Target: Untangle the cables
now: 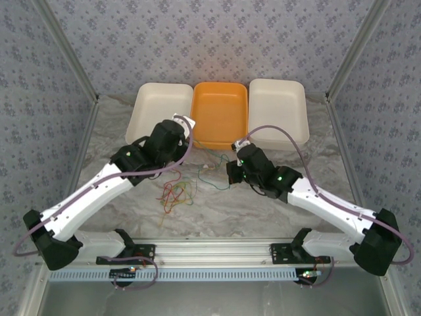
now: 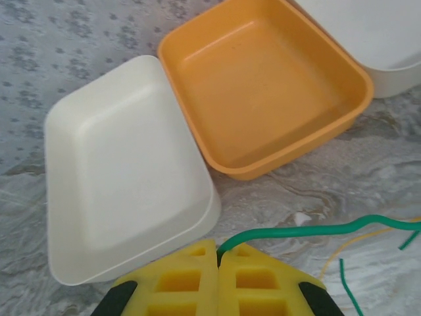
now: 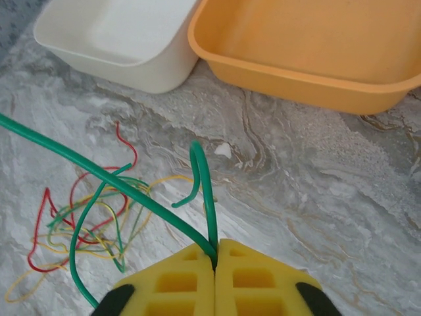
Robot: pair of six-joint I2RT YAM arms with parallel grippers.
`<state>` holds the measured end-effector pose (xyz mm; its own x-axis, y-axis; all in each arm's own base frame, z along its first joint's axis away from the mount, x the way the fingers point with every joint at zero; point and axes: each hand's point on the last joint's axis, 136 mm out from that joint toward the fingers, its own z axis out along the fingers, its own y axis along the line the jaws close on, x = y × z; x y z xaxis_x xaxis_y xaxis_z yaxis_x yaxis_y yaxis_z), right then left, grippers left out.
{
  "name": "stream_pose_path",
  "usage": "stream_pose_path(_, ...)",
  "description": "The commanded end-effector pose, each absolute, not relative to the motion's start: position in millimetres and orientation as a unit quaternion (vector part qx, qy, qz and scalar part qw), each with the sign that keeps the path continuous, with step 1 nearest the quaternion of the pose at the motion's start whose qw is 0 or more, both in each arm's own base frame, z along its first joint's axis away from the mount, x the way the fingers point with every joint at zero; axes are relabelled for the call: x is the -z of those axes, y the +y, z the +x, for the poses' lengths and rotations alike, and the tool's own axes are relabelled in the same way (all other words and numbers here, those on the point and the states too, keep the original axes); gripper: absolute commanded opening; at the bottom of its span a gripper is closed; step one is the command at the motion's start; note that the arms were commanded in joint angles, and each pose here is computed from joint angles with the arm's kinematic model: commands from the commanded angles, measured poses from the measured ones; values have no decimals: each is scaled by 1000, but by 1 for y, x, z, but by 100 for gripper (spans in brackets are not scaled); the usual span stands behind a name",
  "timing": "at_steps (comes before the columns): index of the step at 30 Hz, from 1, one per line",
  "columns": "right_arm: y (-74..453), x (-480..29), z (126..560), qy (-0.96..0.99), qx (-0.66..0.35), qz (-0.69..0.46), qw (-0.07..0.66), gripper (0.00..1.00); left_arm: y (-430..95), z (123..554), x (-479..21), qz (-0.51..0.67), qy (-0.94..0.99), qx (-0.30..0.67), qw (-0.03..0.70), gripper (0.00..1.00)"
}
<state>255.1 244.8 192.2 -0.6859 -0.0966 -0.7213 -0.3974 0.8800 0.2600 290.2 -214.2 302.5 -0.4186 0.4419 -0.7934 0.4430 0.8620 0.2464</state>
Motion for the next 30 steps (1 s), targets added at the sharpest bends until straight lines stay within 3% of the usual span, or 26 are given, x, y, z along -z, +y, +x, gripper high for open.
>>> stream_pose_path(1,222,-149,240,926,-141,-165,308,26,-223,291,-313,247,846,40,471,0)
stream_pose_path(4,224,-152,238,923,-158,-162,311,39,-235,287,-299,251,853,58,454,0)
stream_pose_path(6,224,-155,236,920,-173,-156,316,42,-239,286,-294,250,855,64,450,0)
stream_pose_path(15,194,-168,231,902,-259,-62,340,44,-234,283,-303,232,857,70,455,0)
stream_pose_path(20,182,-201,220,851,-360,29,382,38,-232,277,-318,206,855,100,465,0)
stream_pose_path(24,188,-209,210,801,-444,47,400,56,-231,270,-320,185,866,126,448,0)
stream_pose_path(30,213,-211,207,785,-452,-11,425,70,-239,264,-329,172,871,162,431,0)
